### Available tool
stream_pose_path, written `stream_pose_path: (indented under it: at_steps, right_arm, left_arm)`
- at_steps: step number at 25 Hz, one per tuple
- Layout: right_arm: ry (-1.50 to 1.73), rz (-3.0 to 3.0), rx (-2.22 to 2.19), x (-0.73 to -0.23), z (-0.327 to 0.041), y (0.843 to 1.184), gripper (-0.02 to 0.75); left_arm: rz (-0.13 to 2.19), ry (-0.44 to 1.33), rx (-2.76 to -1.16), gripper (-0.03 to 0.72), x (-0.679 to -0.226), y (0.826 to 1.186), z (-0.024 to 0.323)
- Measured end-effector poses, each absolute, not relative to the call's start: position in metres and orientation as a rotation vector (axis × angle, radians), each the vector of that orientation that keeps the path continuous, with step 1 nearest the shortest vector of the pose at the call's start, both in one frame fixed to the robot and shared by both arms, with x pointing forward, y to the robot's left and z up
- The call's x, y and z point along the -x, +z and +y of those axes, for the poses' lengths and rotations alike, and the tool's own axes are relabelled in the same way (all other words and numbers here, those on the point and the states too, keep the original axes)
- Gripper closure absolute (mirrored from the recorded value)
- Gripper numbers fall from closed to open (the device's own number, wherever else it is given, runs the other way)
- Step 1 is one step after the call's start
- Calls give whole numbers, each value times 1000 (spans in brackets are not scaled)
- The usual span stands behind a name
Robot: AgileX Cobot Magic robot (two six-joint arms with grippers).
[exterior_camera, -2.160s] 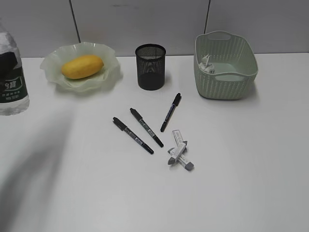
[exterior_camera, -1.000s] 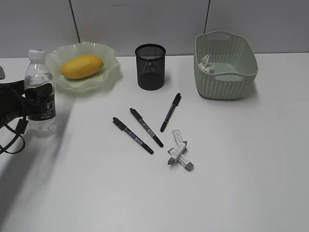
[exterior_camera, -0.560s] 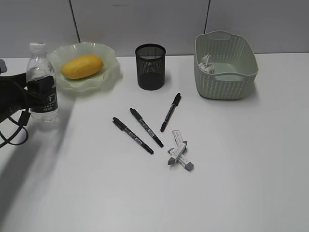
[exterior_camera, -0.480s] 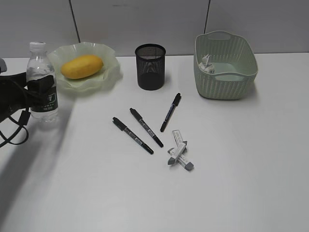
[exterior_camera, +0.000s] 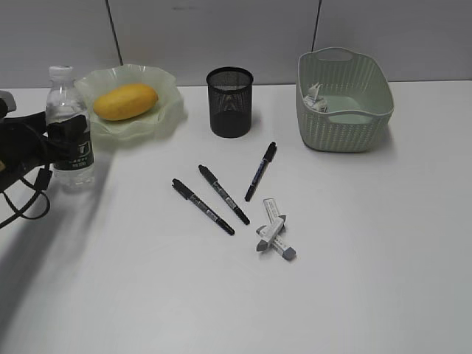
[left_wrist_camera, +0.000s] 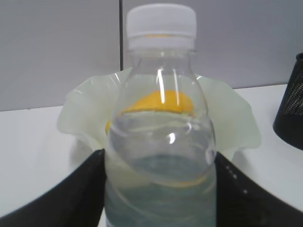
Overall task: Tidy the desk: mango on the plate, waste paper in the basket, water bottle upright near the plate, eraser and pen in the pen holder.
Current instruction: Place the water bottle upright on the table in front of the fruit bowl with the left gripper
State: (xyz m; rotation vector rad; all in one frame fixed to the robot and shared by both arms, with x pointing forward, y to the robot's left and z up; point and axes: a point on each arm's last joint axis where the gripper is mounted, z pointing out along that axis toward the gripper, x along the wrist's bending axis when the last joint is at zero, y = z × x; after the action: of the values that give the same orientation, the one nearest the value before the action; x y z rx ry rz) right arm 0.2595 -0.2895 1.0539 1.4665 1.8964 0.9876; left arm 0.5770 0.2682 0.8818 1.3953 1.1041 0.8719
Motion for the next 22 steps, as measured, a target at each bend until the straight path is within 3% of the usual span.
stream_pose_path:
  at_steps: [5,9,14,22]
  right_arm:
    - [988,1896,-1466,-260,-290,1054,249]
    - [987,1896,-1466,-260,-290,1054,249]
    - [987,1896,-1466,-260,-290,1054,249]
    - [987,1896,-1466,-260,-290,1054,249]
  left_arm:
    - [1051,840,-1428,209,-575,882,263]
    - [1084,836,-1406,139,-567,879,265]
    - [1109,799,-1446,103,-555,871,269]
    - [1116,813,-1450,96,-543,885,272]
